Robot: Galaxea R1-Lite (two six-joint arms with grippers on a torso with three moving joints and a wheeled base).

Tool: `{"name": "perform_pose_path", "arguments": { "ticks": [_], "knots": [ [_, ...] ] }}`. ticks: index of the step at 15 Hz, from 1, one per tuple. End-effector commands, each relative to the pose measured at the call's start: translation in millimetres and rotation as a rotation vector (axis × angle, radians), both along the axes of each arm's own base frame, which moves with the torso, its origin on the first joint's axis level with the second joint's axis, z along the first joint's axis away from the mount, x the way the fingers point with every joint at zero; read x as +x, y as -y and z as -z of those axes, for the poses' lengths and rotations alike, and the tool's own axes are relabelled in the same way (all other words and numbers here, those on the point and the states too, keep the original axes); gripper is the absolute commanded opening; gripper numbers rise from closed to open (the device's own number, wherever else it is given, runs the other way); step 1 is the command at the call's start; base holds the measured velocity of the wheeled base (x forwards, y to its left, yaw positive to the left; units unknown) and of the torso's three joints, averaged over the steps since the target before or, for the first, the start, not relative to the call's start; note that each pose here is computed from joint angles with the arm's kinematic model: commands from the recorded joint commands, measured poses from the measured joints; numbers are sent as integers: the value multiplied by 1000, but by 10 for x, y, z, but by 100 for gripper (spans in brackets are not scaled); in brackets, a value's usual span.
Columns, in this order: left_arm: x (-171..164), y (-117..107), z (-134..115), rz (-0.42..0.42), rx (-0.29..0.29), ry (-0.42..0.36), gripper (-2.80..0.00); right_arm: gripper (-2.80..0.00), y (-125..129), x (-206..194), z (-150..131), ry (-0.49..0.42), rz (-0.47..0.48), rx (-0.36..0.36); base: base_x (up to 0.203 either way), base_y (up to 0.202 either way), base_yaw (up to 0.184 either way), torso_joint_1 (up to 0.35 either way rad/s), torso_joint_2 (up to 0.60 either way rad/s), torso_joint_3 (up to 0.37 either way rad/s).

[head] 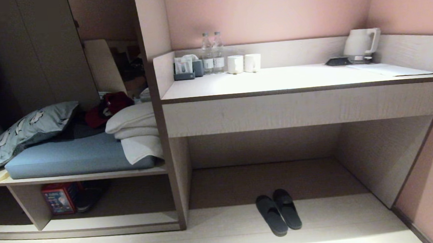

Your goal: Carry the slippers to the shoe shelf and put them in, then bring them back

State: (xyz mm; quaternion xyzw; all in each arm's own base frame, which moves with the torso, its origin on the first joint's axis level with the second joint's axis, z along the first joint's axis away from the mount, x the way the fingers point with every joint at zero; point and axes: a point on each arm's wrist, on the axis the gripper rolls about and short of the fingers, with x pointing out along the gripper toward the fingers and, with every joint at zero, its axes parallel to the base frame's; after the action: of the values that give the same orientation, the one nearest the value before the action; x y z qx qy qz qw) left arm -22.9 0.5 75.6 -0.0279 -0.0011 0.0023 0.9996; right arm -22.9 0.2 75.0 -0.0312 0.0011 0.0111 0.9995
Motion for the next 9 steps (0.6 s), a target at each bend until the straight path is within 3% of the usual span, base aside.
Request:
{"name": "perform_pose_path", "arguments": {
  "ticks": [1,9],
  "knots": [
    [1,0,0,-1,-1,-1,-280,-280,0,1,0,-2,-1,-1,0,0,0,0,0,0],
    [1,0,0,0,-1,-1,-280,-280,0,0,-3,3,-1,4,0,0,0,0,0,0]
  ]
}}
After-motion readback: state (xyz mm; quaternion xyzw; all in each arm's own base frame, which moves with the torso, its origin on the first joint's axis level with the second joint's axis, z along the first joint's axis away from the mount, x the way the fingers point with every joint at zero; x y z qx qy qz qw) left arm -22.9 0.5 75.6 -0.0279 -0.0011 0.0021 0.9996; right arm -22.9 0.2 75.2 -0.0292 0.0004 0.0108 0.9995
